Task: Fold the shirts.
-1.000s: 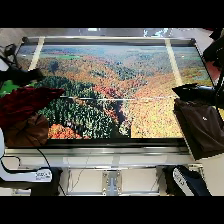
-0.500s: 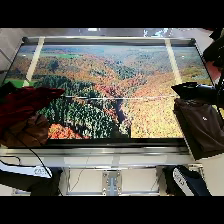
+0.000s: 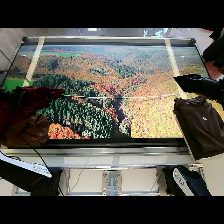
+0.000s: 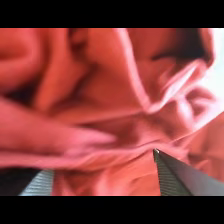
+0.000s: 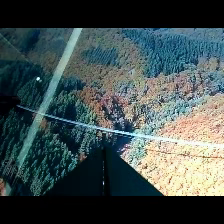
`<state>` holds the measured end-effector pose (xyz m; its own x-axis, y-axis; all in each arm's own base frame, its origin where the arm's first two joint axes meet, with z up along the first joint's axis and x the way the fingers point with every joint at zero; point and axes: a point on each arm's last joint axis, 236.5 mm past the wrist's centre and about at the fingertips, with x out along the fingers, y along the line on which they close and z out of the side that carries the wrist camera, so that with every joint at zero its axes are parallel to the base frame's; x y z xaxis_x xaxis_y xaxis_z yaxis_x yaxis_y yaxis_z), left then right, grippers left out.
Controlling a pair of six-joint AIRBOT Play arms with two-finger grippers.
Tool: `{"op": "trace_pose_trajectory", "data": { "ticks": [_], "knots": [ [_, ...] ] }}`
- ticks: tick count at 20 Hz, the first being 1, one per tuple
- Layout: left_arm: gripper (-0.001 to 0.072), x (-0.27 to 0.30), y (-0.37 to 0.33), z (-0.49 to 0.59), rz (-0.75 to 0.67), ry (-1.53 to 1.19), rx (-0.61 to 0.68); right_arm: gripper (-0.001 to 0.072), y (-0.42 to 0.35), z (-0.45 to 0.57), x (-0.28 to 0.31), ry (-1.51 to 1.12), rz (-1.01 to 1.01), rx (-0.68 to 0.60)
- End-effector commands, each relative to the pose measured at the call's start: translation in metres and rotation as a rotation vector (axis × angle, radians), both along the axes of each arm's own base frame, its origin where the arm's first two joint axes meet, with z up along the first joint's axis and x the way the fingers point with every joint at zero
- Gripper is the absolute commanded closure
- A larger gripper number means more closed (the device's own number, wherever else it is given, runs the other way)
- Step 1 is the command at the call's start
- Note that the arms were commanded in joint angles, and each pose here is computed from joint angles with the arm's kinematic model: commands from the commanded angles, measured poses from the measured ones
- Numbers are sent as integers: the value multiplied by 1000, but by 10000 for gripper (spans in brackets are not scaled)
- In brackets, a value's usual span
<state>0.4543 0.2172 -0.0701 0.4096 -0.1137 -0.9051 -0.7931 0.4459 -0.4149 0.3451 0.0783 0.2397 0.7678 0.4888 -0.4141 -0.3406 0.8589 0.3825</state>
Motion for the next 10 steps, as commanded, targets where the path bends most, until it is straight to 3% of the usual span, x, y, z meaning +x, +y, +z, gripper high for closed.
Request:
{"op": "trace_pose_trajectory", "data": {
  "ticks": [1, 2, 7, 10],
  "knots": [
    [428, 38, -9, 2, 123, -143, -130, 700, 11, 16, 1, -31, 16, 84],
    [698, 40, -11, 0, 125, -146, -142, 700, 13, 19, 0, -35, 22, 99],
    [700, 39, -28, 19, 36, -175, -165, 700, 15, 21, 0, -36, 27, 112],
    [700, 69, -64, 97, -77, -424, -236, 700, 22, 29, -3, -45, 47, 161]
  ]
}}
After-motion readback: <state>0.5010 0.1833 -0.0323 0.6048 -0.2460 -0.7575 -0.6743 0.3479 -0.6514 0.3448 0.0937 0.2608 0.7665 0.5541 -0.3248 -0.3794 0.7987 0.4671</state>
